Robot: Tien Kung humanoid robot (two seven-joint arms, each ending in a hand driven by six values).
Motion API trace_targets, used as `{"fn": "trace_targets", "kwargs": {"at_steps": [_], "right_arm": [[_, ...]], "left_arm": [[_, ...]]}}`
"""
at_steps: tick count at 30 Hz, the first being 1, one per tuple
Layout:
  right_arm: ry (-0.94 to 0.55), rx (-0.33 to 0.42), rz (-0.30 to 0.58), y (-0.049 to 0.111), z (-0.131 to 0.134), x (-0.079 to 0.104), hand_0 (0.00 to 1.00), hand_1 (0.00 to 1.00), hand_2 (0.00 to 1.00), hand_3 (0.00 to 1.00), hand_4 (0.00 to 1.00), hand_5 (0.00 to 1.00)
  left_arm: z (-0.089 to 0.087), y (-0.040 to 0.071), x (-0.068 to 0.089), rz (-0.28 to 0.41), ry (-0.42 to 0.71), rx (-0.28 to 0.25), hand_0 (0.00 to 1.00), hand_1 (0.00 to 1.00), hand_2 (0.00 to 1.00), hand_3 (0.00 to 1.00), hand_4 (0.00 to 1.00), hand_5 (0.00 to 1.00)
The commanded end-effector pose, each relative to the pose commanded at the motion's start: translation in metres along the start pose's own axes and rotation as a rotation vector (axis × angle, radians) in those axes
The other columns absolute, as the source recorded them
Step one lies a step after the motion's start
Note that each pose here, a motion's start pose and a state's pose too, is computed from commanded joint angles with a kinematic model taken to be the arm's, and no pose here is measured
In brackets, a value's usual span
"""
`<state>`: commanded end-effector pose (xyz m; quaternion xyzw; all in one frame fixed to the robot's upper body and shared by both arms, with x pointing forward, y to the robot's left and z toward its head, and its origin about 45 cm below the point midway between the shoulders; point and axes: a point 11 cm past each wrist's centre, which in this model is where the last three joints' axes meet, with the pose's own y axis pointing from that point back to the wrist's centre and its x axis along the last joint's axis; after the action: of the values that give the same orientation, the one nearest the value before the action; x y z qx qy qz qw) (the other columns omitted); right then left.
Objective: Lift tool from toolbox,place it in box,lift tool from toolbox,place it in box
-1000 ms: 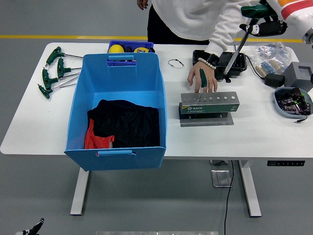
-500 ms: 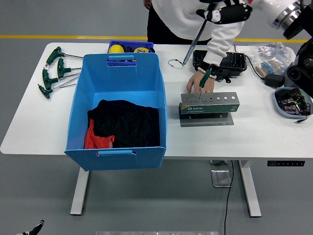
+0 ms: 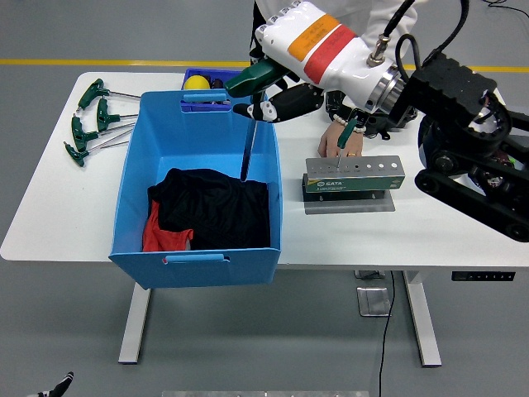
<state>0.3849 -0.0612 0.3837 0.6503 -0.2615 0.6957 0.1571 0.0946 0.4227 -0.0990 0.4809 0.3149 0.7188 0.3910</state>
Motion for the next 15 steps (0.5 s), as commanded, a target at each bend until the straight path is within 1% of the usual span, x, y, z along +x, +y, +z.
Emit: {"fn": "trace_targets", "kwargs": {"at_steps": [5,10,13,14,15], "right_arm": [[-0.009,0.030,-0.072,-0.004,-0.013,-0.030,0.002,0.002,0.002,0.002,0.838,0.577],[-0.003,0.031,-0.080,-0.006,-0.017,-0.043,0.002,0.002,0.026,0.011,0.834,0.574],[0.003,0.029,-0.111,-0.007,-0.018,-0.052,0.002,0.002,0.026,0.011,0.834,0.574],[0.004,0.031,-0.127,-0.007,-0.020,-0.056,0.002,0.002,0.066,0.049,0.830,0.571],[0.004,0.033,-0.143,-0.007,-0.021,-0.060,0.002,0.002,0.066,0.049,0.830,0.571]], "left_arm": [[0.000,0.000,-0.001,-0.002,-0.003,0.001,0.762,0.683,0.736,0.718,0.764,0.711],[-0.001,0.000,0.000,-0.002,-0.006,0.003,0.762,0.681,0.736,0.718,0.764,0.712],[-0.001,0.000,0.001,0.000,-0.011,0.004,0.762,0.681,0.736,0.718,0.764,0.712],[-0.001,0.000,0.001,0.000,-0.013,0.005,0.761,0.682,0.736,0.719,0.764,0.712],[-0.001,0.000,0.002,0.001,-0.016,0.005,0.761,0.682,0.736,0.719,0.764,0.712]]}}
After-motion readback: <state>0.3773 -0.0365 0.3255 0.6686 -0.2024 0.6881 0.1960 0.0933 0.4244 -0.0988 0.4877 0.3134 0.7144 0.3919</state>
